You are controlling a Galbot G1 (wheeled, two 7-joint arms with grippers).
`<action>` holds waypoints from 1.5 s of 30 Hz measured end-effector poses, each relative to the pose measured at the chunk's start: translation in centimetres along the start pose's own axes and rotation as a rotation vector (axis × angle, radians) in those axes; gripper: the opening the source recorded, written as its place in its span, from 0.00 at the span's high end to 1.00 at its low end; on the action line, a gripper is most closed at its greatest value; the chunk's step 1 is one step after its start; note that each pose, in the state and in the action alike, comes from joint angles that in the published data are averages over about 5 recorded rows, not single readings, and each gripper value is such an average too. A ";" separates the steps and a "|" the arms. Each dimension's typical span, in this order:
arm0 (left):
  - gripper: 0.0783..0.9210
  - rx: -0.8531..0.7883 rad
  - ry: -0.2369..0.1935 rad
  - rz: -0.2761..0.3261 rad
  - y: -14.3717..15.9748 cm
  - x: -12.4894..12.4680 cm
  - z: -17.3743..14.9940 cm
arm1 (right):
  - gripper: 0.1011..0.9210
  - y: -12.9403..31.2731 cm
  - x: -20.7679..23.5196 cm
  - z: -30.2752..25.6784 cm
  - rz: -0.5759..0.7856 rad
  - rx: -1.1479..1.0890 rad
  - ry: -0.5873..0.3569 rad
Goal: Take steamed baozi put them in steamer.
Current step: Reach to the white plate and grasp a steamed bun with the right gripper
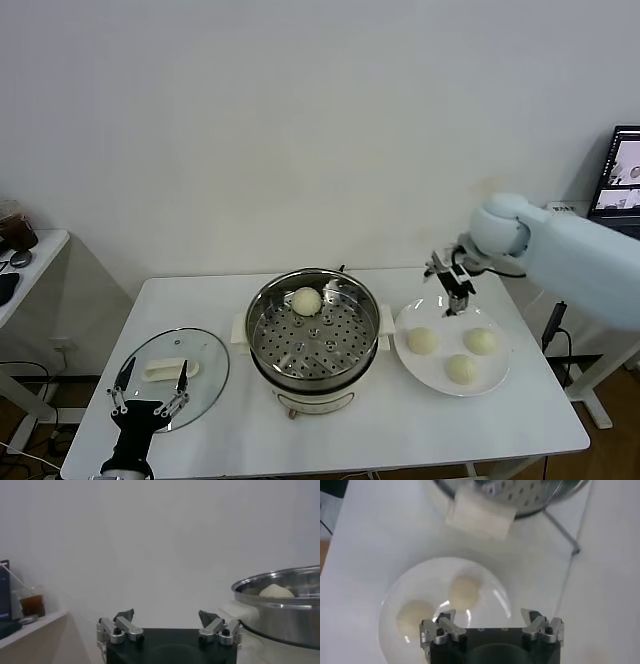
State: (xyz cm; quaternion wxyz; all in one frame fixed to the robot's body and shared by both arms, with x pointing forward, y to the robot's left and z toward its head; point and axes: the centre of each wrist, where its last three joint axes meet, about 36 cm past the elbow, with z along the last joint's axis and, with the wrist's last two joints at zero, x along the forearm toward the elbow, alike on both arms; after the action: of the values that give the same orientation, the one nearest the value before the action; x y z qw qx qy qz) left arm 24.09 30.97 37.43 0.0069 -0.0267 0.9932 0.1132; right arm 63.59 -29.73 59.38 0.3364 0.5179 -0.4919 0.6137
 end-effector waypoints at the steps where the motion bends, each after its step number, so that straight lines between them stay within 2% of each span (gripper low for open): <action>1: 0.12 -0.002 0.001 -0.002 0.1 0.0 0.0 | 0.12 0.1 -0.6 0.3 -0.003 -0.007 0.002; 19: 0.12 -0.019 0.013 -0.010 0.6 0.5 0.1 | 0.12 0.4 -9.8 0.9 -0.096 -0.044 -0.018; 37: 0.12 -0.018 0.014 -0.013 0.6 0.2 0.4 | 0.12 0.2 -14.7 0.4 -0.102 -0.058 -0.017; 42: 0.12 -0.019 0.015 -0.015 0.6 0.3 0.4 | 0.16 -0.1 -15.3 -0.2 -0.101 -0.055 -0.018; 45: 0.12 -0.019 0.015 -0.016 0.7 0.3 0.4 | 0.24 -0.2 -15.4 -0.3 -0.105 -0.056 -0.016</action>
State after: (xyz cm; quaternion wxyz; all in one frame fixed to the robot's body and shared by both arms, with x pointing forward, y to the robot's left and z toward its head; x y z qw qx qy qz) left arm 23.78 31.68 37.22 -0.0001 -0.0357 0.9919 0.1222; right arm 67.33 -27.88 44.59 0.3784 0.5383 -0.4837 0.5771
